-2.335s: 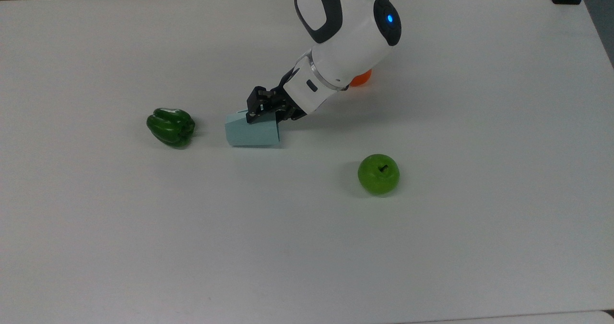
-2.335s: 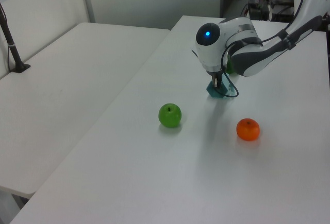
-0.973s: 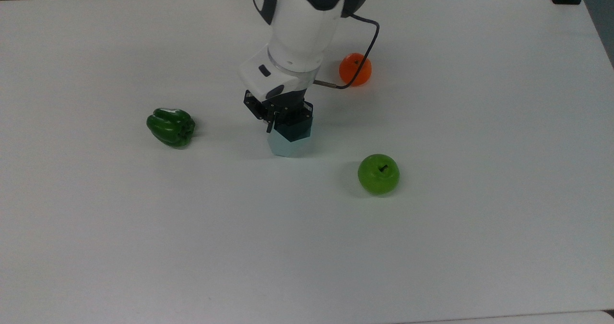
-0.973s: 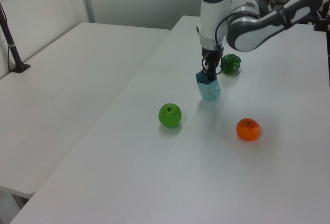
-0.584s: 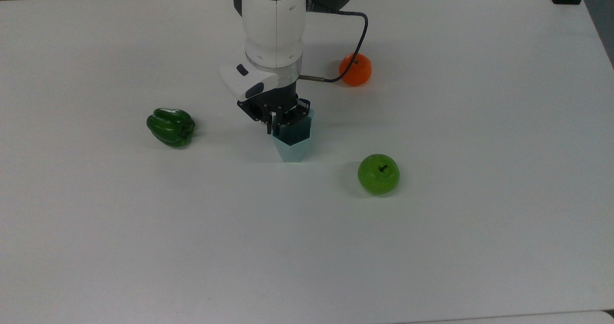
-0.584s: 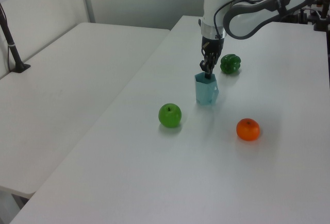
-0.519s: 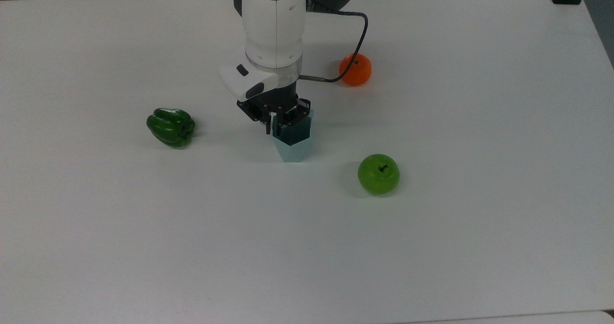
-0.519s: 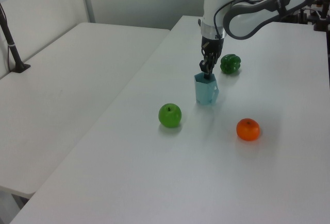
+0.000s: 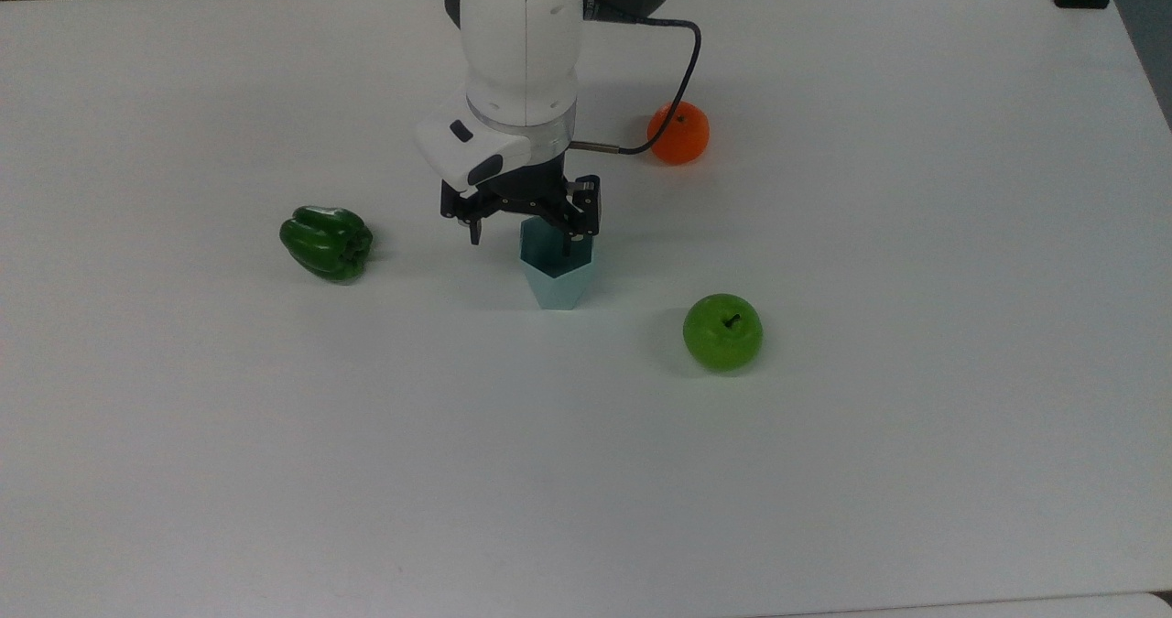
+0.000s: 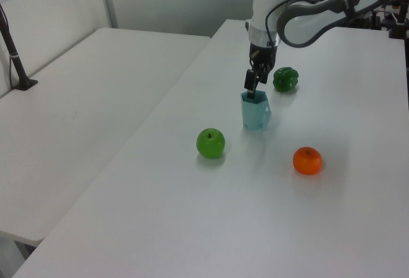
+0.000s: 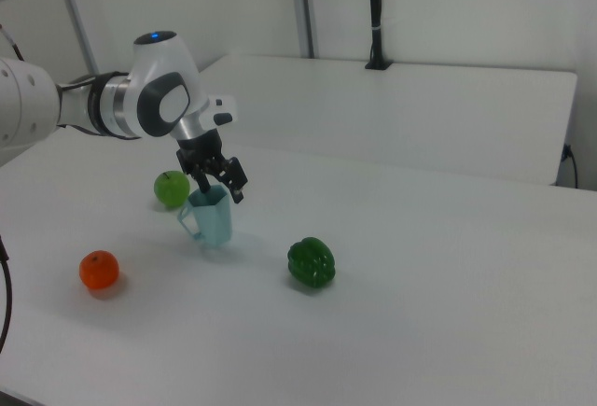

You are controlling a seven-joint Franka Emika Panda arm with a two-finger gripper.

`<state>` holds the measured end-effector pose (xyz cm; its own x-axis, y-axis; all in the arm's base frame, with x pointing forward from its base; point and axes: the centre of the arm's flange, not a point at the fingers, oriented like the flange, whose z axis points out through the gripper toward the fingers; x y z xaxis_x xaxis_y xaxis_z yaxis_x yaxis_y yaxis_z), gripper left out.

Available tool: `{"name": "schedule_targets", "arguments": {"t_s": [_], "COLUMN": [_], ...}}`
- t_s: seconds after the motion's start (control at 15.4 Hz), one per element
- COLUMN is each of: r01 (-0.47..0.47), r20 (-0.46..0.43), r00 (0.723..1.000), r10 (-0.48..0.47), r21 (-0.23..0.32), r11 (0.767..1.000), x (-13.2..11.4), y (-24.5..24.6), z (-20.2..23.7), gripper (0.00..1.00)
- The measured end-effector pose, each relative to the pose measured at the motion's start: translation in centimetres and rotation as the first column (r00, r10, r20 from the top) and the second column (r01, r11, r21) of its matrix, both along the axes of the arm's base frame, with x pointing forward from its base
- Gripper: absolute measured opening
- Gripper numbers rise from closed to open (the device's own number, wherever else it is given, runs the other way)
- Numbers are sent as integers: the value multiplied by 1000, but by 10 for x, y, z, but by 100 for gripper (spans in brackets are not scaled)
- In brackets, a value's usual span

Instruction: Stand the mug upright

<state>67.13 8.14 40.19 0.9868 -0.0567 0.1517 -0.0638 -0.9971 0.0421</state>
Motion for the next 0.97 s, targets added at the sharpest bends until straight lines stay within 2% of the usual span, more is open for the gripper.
{"name": "schedule_targets", "arguments": {"t_s": [0.26,0.65,0.97], "r01": [41,82,108], "r20": [13,-35,-75], "r00": [999,996,992], "r10": [-41,-81,-104], "r21": [2,32,57], "r11": [999,996,992], "x": [-9,-48,-57], "y": [-29,-76,-85], "z": [47,125,132], "gripper": [100,100,100]}}
